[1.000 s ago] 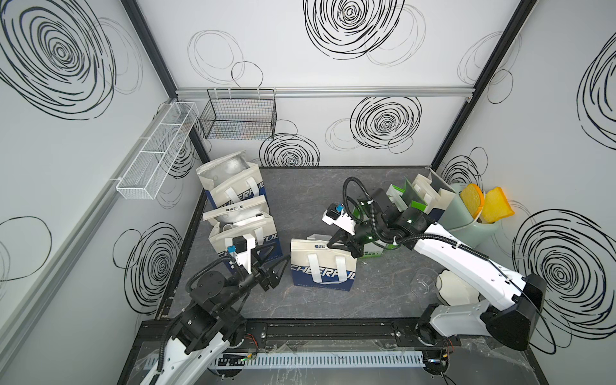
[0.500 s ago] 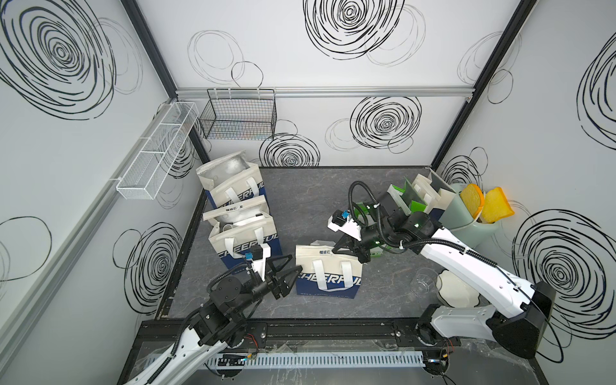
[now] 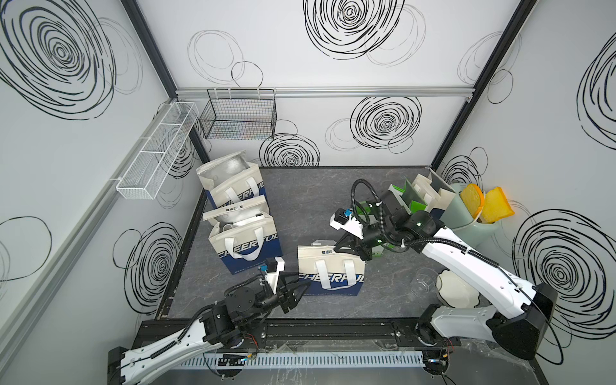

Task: Open the takeout bag
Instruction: Move the takeout bag to the center of the board.

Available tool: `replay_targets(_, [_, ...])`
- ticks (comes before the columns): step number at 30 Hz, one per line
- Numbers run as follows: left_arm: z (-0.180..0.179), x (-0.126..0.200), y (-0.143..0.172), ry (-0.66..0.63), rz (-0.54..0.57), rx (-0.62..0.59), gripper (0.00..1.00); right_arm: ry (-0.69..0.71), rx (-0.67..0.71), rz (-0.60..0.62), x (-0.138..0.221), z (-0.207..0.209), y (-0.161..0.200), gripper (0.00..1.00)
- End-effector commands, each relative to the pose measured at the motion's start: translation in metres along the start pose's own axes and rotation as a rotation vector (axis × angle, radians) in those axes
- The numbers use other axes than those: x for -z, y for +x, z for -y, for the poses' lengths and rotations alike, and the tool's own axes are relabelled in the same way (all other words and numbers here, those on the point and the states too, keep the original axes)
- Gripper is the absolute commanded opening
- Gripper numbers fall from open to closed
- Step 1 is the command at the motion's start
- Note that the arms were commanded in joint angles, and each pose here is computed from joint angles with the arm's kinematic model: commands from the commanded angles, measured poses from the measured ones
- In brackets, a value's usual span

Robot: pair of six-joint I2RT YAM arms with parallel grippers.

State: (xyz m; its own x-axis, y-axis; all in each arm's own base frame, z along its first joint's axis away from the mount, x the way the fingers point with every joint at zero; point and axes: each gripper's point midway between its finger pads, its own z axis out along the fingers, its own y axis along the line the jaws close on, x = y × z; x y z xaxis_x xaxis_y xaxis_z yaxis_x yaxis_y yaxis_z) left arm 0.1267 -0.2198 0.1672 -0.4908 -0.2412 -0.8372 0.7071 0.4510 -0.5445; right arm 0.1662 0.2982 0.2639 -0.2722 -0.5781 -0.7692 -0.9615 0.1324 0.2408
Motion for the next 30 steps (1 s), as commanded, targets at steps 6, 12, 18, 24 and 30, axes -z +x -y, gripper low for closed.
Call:
replay_targets(6, [0.004, 0.001, 0.003, 0.013, 0.01, -0.042, 0.1, 0.048, 0.069, 0.087, 0.019, -0.001, -0.028, 0.31])
replay_targets(12, [0.007, 0.001, 0.004, 0.035, 0.012, -0.045, 0.0, 0.232, 0.269, 0.18, 0.038, 0.0, -0.049, 0.59])
replay_targets(18, [0.008, 0.0, 0.004, 0.037, 0.004, -0.057, 0.0, 0.38, 0.65, 0.458, 0.072, -0.036, -0.084, 0.7])
replay_targets(24, [0.009, 0.0, 0.004, 0.037, 0.005, -0.062, 0.0, 0.465, 0.935, 0.375, 0.023, -0.059, -0.056, 0.69])
replay_targets(30, [0.012, 0.0, 0.001, 0.048, 0.016, -0.065, 0.0, 0.474, 1.005, 0.308, -0.021, -0.075, -0.041, 0.67])
